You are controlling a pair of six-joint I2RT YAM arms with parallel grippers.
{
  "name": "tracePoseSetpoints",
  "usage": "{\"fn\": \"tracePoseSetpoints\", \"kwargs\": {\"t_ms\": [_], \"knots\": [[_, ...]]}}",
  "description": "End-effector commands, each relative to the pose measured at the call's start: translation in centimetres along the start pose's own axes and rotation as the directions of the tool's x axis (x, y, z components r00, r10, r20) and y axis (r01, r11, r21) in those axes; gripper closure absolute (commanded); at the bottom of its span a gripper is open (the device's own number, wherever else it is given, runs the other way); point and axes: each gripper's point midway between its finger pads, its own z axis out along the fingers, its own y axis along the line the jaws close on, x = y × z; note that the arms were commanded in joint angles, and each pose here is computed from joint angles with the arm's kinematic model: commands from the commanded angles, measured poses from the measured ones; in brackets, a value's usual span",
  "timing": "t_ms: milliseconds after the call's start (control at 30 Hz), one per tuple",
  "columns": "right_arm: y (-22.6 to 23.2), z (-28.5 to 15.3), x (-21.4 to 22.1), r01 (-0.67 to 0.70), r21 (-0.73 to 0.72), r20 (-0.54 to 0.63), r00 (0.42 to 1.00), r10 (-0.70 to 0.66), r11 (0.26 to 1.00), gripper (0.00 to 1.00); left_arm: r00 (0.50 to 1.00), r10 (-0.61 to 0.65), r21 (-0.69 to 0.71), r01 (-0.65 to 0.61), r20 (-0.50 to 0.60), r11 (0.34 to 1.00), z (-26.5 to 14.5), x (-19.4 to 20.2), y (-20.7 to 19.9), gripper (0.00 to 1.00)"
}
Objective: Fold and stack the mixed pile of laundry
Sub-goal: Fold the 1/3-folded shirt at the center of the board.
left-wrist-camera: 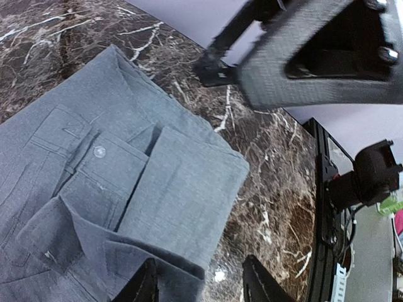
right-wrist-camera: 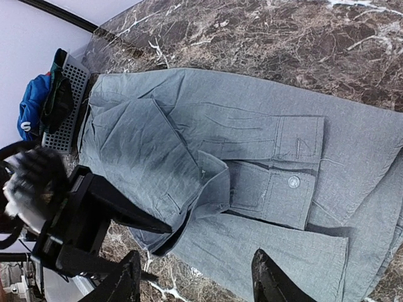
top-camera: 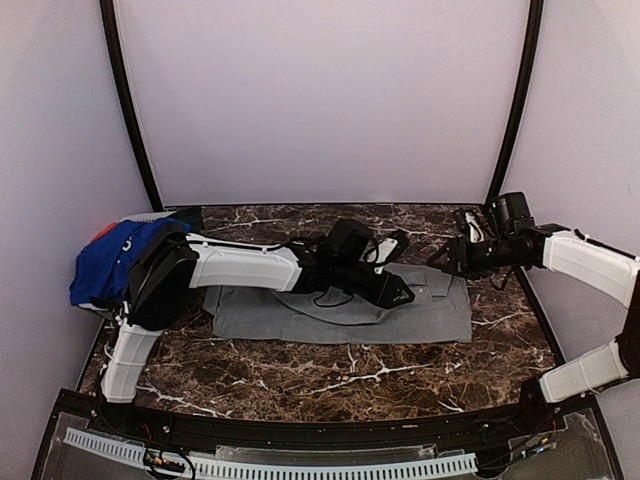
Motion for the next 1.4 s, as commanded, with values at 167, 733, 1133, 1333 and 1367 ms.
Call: {"fn": "tracePoseSetpoints", "kwargs": {"t_ms": [167, 733, 1133, 1333, 1367], "knots": [[-1.2, 2.0, 1.9, -0.043, -0.028, -0.08, 0.996, 0.04, 0.999, 0.45, 0.987, 0.161, 0.054, -0.163, 0.027, 0.985, -7.7, -2.2, -4.1, 0.54], [-1.4, 0.5, 3.3, -0.069, 0.016, -0.074, 0.995, 0.07, 0.998, 0.43, 0.993, -0.121, 0.008, 0.121, 0.007, 0.993, -1.5, -0.5, 0.7, 0.29], [-2.3, 0.5, 4.9, -0.138, 0.028, -0.113, 0.984, 0.14, 0.99, 0.43, 0.939, 0.284, 0.142, -0.26, -0.194, 0.955, 1.5, 5.8, -7.3, 0.34], [-1.9, 1.9, 5.6, -0.163, -0.021, -0.145, 0.977, 0.159, 0.986, 0.5, 0.973, 0.216, 0.088, -0.208, -0.083, 0.974, -3.1, 1.0, -6.9, 0.32], [-2.0, 2.2, 5.7, -0.162, -0.017, -0.152, 0.976, 0.157, 0.987, 0.51, 0.984, 0.172, 0.08, -0.169, -0.038, 0.982, -4.4, -0.3, -6.1, 0.32]]}}
